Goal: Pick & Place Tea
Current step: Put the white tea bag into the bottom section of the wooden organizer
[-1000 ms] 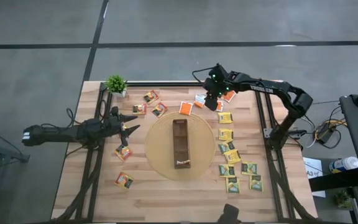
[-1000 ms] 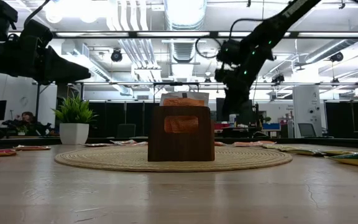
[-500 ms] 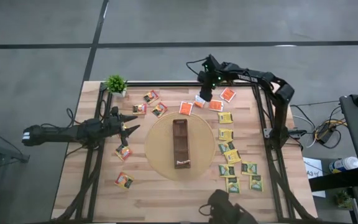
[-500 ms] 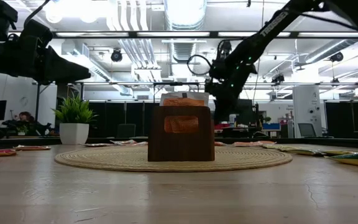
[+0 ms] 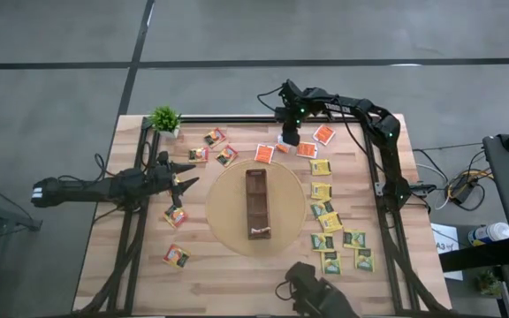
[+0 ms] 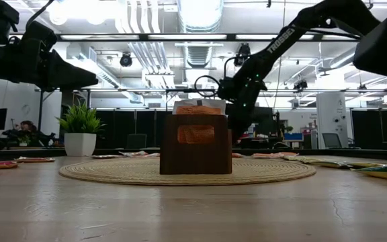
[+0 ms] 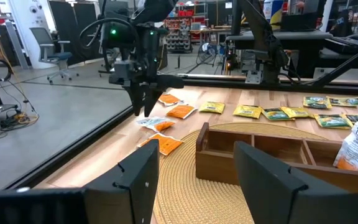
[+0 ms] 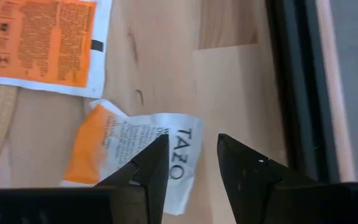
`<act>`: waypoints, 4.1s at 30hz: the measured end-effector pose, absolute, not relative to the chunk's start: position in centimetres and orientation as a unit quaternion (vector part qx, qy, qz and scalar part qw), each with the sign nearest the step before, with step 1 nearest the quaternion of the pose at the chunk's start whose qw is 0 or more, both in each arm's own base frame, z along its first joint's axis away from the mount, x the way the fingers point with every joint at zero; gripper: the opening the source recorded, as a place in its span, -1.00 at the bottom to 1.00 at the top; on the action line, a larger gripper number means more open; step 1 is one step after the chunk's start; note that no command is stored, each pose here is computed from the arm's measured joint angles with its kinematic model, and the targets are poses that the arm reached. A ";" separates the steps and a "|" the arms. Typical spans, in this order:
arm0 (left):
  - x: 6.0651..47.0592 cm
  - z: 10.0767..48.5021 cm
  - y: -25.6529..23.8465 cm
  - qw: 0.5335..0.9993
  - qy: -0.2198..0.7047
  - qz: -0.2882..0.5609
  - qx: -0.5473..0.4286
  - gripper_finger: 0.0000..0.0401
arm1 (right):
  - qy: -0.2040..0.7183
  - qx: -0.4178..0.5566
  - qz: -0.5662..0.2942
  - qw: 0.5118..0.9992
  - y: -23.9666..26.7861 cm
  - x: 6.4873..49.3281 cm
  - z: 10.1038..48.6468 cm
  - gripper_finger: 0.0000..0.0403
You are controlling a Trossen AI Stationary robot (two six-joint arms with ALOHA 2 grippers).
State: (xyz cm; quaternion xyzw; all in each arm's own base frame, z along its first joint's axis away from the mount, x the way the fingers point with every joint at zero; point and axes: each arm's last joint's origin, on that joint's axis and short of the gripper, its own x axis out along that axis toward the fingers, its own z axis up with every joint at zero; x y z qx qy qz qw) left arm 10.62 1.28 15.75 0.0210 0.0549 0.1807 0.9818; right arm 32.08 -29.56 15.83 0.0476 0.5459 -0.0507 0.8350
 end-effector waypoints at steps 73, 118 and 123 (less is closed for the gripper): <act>10.6 15.8 1.3 0.982 0.055 0.181 0.021 0.01 | 0.598 0.047 -0.147 0.786 -26.5 33.3 14.4 -0.96; 10.6 15.8 1.3 0.982 0.055 0.181 0.021 0.01 | 0.543 -0.185 -0.138 0.807 1.8 36.3 26.3 -0.96; 10.6 15.8 1.3 0.982 0.055 0.181 0.021 0.01 | 0.529 -0.193 -0.122 0.817 3.5 36.4 27.0 -0.96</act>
